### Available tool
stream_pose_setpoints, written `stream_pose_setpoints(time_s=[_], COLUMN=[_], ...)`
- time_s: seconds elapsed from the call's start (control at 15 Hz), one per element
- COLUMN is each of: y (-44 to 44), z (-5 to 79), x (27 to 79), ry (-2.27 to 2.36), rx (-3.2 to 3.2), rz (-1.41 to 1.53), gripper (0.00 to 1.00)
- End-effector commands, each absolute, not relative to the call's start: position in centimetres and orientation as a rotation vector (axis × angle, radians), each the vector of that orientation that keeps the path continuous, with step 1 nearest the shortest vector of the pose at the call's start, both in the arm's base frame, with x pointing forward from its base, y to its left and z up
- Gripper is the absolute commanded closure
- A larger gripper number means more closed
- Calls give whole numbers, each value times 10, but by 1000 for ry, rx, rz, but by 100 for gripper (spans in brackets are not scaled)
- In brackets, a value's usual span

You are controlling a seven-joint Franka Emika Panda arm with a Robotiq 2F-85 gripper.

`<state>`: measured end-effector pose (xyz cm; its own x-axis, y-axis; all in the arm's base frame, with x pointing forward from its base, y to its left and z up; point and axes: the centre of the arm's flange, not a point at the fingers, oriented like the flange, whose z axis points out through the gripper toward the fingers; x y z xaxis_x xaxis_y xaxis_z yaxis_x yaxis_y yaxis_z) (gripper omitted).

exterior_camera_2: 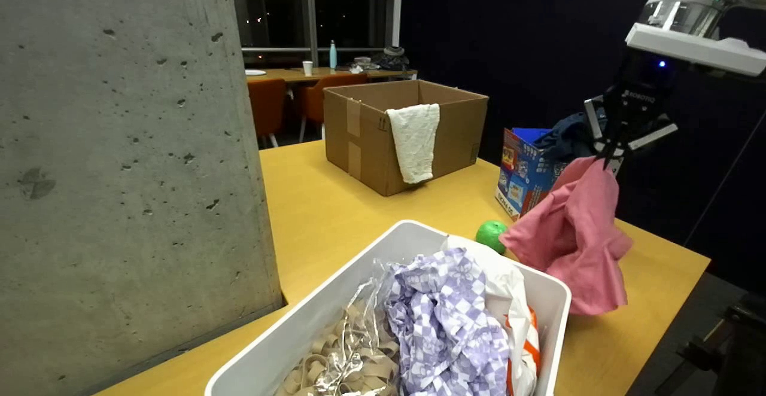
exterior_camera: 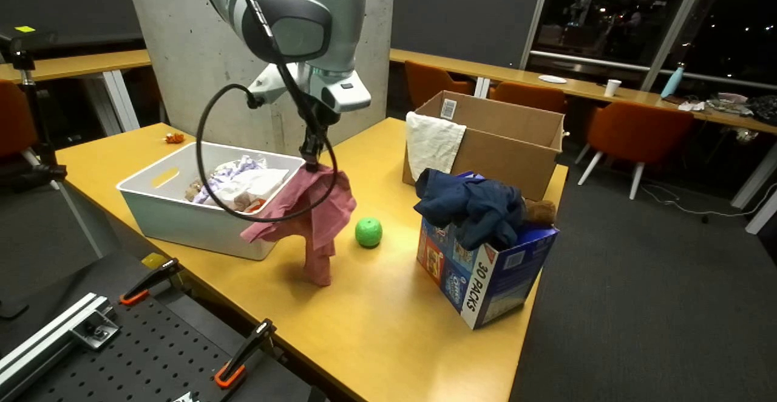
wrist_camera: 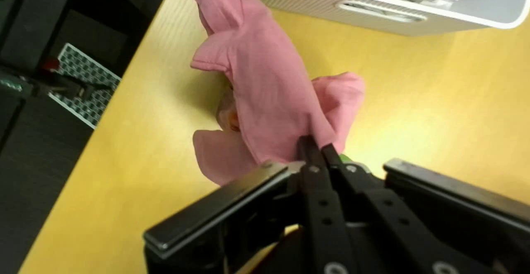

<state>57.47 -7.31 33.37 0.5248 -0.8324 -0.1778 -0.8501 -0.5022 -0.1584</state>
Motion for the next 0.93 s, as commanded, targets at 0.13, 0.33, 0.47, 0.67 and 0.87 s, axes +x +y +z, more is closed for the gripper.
stream_pose_setpoints(time_s=[0.13,0.33,0.47,0.67,0.87], y=[-58,-26,-14,-5,-22], z=[339,325,320,318,315], x=[646,664,675,690,698], ry=[997,769,612,383,191], rx=[-2680,-2747,-2783,-2826,-2848], rz=[68,65,58,35,32], gripper=[99,99,99,99,99])
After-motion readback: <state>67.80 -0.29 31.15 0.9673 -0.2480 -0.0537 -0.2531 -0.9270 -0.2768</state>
